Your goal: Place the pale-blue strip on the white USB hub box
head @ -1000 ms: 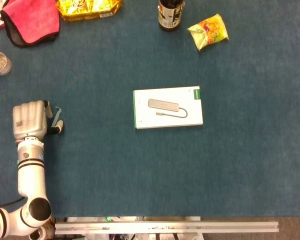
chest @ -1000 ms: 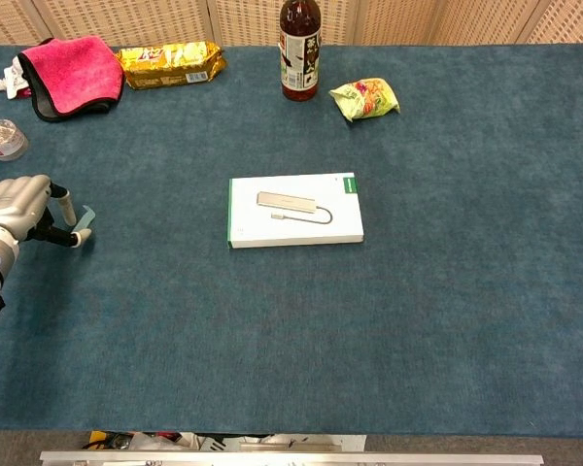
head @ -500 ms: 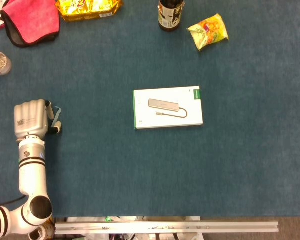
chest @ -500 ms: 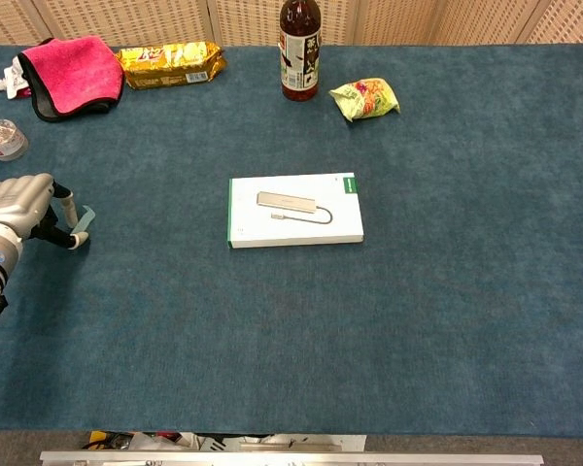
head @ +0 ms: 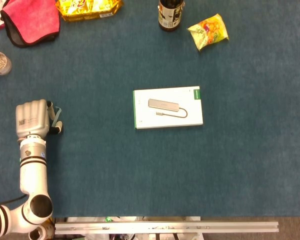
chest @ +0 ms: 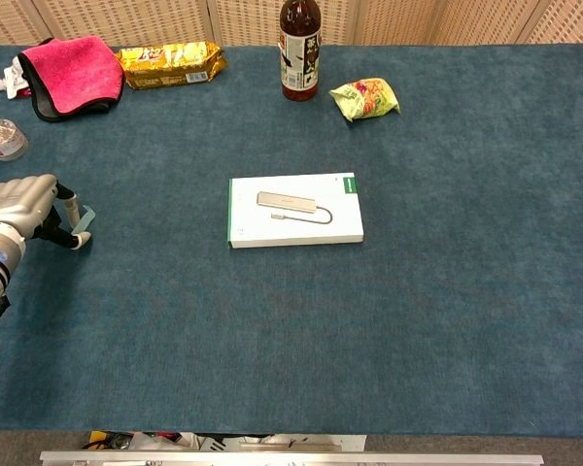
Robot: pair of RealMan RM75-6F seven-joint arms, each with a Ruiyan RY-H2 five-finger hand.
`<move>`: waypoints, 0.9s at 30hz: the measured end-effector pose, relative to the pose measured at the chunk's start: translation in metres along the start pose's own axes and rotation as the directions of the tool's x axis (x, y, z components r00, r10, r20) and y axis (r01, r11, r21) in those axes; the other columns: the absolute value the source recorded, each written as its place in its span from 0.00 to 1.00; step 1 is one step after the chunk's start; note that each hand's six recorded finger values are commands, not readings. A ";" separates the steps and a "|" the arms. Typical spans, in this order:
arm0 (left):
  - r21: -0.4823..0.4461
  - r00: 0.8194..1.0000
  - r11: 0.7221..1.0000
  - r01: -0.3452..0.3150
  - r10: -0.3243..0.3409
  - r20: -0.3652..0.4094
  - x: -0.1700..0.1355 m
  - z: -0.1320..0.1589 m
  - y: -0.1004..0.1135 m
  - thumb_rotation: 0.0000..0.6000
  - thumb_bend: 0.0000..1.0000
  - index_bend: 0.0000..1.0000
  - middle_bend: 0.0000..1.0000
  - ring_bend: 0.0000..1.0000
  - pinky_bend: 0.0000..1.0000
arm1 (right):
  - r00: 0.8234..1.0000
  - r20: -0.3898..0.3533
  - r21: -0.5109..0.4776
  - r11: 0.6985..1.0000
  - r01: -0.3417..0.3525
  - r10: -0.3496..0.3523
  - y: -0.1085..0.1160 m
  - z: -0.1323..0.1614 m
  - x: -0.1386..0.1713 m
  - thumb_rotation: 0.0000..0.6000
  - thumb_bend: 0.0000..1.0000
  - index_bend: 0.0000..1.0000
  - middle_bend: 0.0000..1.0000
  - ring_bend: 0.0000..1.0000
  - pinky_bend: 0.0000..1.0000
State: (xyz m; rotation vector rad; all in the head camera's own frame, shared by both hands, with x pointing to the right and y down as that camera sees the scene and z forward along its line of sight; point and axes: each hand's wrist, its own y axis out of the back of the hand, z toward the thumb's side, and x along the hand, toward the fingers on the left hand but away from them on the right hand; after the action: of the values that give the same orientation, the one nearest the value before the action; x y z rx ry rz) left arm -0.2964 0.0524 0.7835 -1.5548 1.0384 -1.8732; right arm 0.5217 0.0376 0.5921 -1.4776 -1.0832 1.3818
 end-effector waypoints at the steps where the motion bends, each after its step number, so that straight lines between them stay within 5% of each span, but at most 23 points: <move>1: -0.001 1.000 1.000 0.000 0.000 0.001 0.000 0.000 0.000 0.74 0.31 0.57 0.99 1.00 1.00 | 1.000 0.001 0.000 1.000 -0.001 0.001 0.000 0.000 0.000 0.84 0.26 0.26 0.45 0.38 0.41; 7: -0.002 1.000 1.000 0.003 -0.003 0.002 0.001 0.001 0.000 0.70 0.34 0.58 1.00 1.00 1.00 | 1.000 0.001 -0.001 1.000 -0.001 0.001 -0.001 0.000 -0.001 0.84 0.26 0.26 0.45 0.38 0.41; 13: 0.000 1.000 1.000 0.002 -0.002 -0.005 0.002 0.000 0.000 0.86 0.36 0.59 1.00 1.00 1.00 | 1.000 0.002 0.000 1.000 0.000 0.000 -0.001 -0.001 -0.001 0.84 0.26 0.26 0.45 0.38 0.41; 27: -0.013 1.000 1.000 0.002 -0.002 0.000 0.004 -0.001 0.001 0.99 0.38 0.61 1.00 1.00 1.00 | 1.000 0.003 0.003 1.000 0.000 0.000 0.000 0.001 0.000 0.84 0.26 0.26 0.45 0.38 0.41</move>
State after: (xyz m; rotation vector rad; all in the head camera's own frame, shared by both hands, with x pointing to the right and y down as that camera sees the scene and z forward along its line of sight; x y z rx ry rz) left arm -0.2989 0.0491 0.7853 -1.5639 1.0516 -1.8716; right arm 0.5210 0.0373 0.5924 -1.4740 -1.0830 1.3852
